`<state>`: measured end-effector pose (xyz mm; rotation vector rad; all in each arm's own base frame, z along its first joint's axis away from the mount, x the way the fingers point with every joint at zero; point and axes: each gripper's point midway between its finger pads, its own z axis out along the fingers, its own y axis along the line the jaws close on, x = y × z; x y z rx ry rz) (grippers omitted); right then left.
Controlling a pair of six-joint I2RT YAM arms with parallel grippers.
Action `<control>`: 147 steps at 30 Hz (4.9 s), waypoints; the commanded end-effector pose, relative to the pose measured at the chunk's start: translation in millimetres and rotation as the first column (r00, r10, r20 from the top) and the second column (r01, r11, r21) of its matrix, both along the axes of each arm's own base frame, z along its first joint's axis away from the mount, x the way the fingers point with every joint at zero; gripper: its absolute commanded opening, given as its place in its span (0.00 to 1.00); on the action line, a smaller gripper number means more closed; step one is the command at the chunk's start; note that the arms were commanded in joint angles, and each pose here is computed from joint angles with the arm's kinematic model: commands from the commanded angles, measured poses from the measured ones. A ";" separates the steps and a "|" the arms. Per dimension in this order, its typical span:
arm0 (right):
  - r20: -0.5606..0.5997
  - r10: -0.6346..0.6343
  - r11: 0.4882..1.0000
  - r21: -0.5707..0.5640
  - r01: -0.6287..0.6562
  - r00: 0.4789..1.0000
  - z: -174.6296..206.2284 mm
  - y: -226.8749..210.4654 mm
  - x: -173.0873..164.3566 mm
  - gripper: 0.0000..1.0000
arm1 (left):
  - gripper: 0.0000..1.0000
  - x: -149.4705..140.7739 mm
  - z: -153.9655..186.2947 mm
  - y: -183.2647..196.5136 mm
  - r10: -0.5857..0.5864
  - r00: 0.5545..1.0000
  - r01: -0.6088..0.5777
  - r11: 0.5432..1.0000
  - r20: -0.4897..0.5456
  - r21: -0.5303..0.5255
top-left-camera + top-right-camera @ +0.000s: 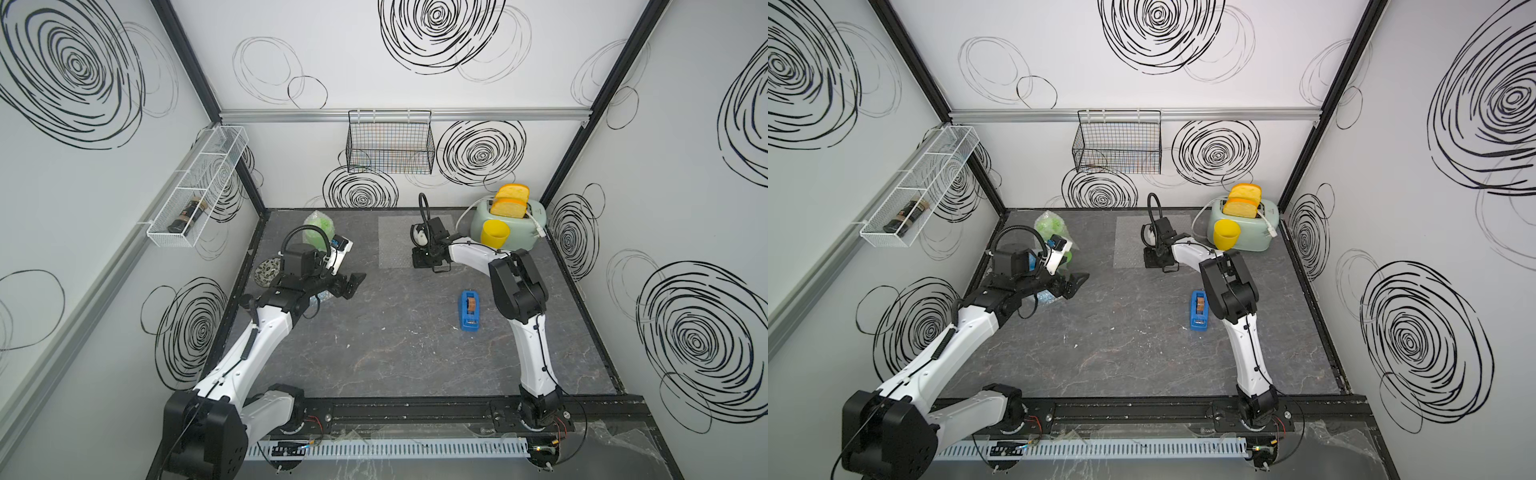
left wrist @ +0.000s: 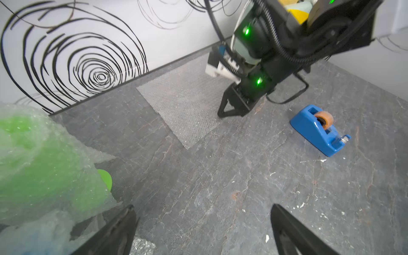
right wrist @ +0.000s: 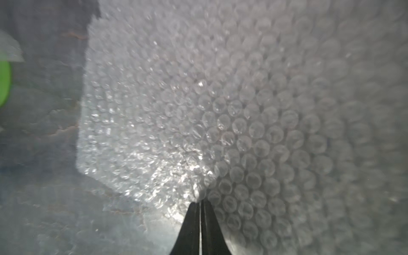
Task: Wrap wine glasses in bubble wrap
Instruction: Move the bubble wrap to the center of the board, then pick up the wine glass at the center of the board.
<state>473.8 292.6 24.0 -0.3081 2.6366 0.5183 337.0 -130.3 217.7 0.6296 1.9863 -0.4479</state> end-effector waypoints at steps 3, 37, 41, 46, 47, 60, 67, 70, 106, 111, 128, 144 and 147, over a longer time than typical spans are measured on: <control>-0.136 0.012 0.995 -0.096 -0.025 0.991 -31.1 5.2 -46.4 0.09 | 0.97 8.4 23.4 -2.5 0.014 0.996 -0.010 0.999 0.090 -0.051; -0.152 -0.161 0.983 -0.111 0.145 0.975 8.8 -63.6 -148.1 0.23 | 0.97 16.0 11.2 -5.3 -0.006 0.993 -0.002 0.998 0.118 0.067; -0.191 -0.170 0.978 -0.152 0.142 0.967 -12.8 -75.6 -160.1 0.20 | 0.97 18.8 20.5 -5.2 0.013 0.993 -0.018 0.999 0.116 0.038; -0.234 -0.184 0.976 -0.156 0.150 0.955 -25.0 -79.8 -186.4 0.16 | 0.97 22.3 18.1 -1.0 0.039 0.991 -0.044 0.998 0.128 0.035; -0.252 -0.186 0.977 -0.146 0.153 0.950 -25.8 -78.5 -193.2 0.16 | 0.97 21.8 19.6 -2.0 0.034 0.992 -0.038 0.999 0.124 0.029; -0.008 -0.144 0.978 -0.155 0.141 0.990 105.0 -83.1 -126.7 0.31 | 0.97 32.0 46.7 2.1 0.119 0.985 -0.099 0.983 0.126 -0.154; 0.167 -0.213 0.912 -0.321 0.258 0.963 176.6 -166.0 -42.1 0.49 | 0.97 9.1 40.6 -12.7 -0.024 0.998 0.034 0.984 0.058 -0.174; 0.178 -0.255 0.895 -0.330 0.302 0.950 182.8 -194.1 -19.7 0.52 | 0.97 2.5 35.4 -18.3 -0.064 0.997 0.069 0.985 0.035 -0.157; 0.054 0.174 0.981 0.078 -0.178 0.983 243.9 -77.9 -121.0 0.03 | 1.00 -18.6 9.7 -71.3 -0.294 0.955 0.295 0.954 0.032 -0.044; 0.074 0.288 0.933 0.204 -0.297 0.955 259.2 -38.1 -151.8 0.03 | 0.97 -24.3 0.9 -84.6 -0.342 0.939 0.343 0.939 0.036 0.000; 0.058 0.440 0.807 0.413 -0.423 0.896 260.1 18.2 -203.2 0.02 | 0.73 -40.9 -17.8 -124.6 -0.462 0.887 0.461 0.881 -0.013 0.109; 0.084 0.449 0.766 0.476 -0.432 0.889 274.1 24.2 -205.4 0.08 | 0.00 -55.1 -45.9 -136.1 -0.473 0.878 0.478 0.866 -0.071 0.149; 0.131 0.397 0.794 0.447 -0.412 0.908 287.6 12.7 -196.4 0.28 | 0.00 -59.0 -48.8 -137.9 -0.467 0.881 0.473 0.875 -0.075 0.102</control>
